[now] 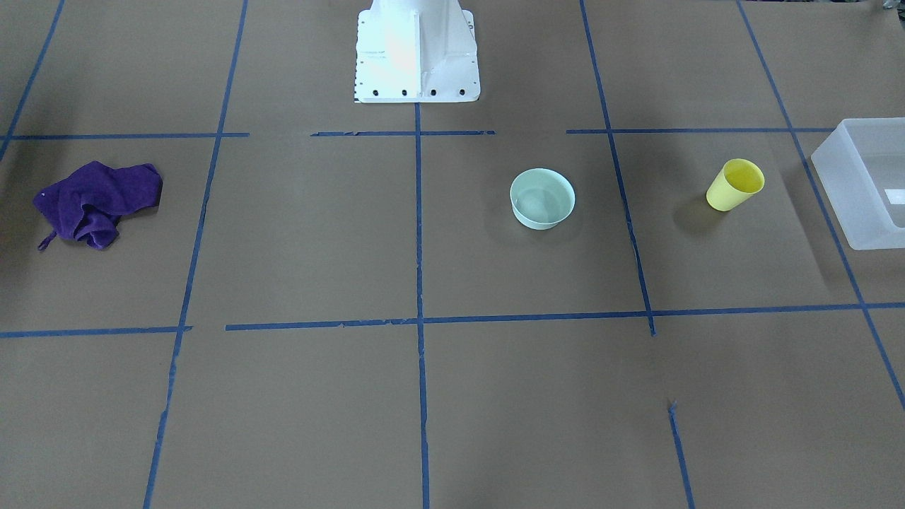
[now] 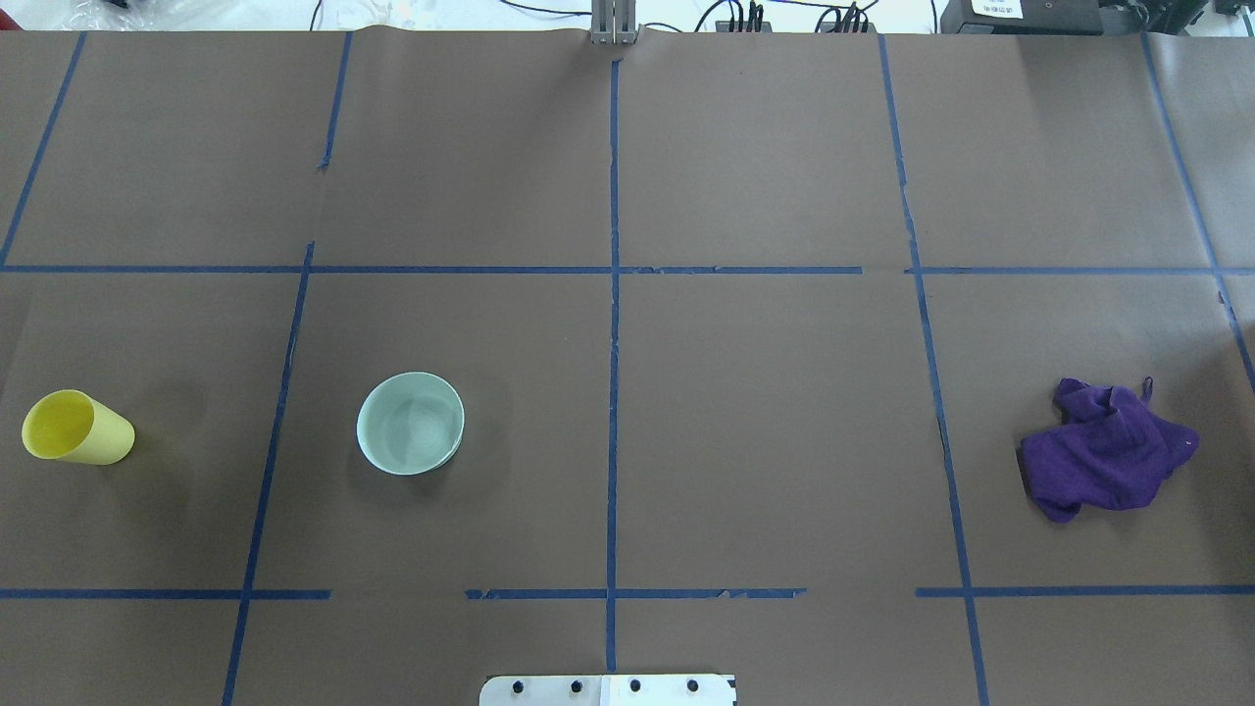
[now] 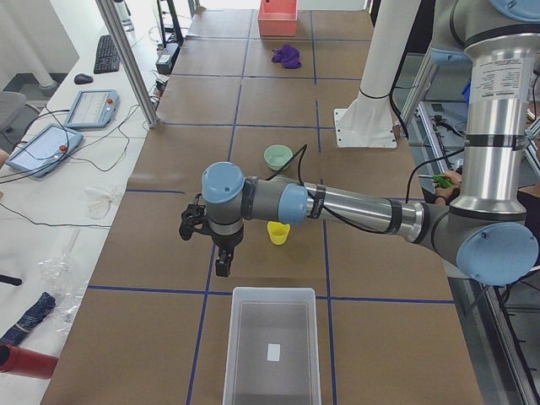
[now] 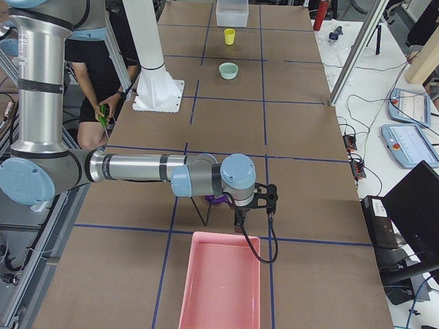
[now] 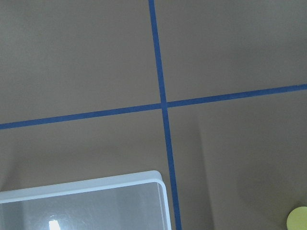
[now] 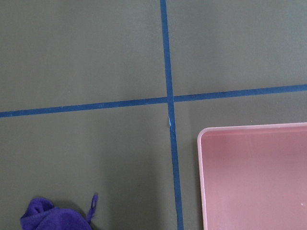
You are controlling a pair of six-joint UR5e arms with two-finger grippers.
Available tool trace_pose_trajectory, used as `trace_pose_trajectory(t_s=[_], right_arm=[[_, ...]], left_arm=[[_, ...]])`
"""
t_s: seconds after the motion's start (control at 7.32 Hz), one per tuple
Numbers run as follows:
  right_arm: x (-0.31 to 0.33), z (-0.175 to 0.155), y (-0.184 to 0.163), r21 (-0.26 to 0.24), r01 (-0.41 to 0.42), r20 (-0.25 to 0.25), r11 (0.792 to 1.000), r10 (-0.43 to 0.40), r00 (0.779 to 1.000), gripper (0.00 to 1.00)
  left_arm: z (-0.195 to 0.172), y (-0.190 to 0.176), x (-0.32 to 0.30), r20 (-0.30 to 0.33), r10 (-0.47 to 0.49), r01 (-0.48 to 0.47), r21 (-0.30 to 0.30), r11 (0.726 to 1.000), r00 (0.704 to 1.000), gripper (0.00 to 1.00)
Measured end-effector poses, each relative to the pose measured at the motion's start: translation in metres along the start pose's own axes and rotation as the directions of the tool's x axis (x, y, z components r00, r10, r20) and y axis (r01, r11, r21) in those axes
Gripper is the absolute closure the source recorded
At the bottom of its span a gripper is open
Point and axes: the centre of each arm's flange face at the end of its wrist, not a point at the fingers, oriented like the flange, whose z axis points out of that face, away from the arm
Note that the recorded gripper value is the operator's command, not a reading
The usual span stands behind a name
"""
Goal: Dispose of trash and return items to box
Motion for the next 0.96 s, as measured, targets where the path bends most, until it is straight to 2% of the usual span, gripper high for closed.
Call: trace_pose_trajectory(t_s=[0.27, 0.55, 0.82, 0.96], right_arm=[[-0.005, -0.004, 0.0, 0.006, 0.005, 0.002, 1.0, -0.005, 1.0, 0.0], [-0.007, -0.006, 0.003, 0.009, 0.009, 0.003, 1.0, -0.009, 1.0, 0.0], [-0.007, -0.007, 0.003, 0.01, 0.009, 0.003, 1.0, -0.009, 1.0, 0.0], [-0.008, -0.007, 0.003, 0.01, 0.009, 0.003, 1.0, -0.009, 1.0, 0.0]], left_arm=[[0.021, 0.019, 0.027, -0.02, -0.035, 0.035, 0.015, 0.999, 0.999, 0.0], [0.063, 0.061, 0.058, -0.083, -0.075, 0.08, 0.058, 0.995, 0.994, 0.0], [0.098, 0.091, 0.092, -0.141, -0.116, 0.121, 0.03, 0.992, 0.983, 0.0], [0.112, 0.099, 0.106, -0.145, -0.134, 0.136, 0.007, 0.991, 0.98, 0.0]])
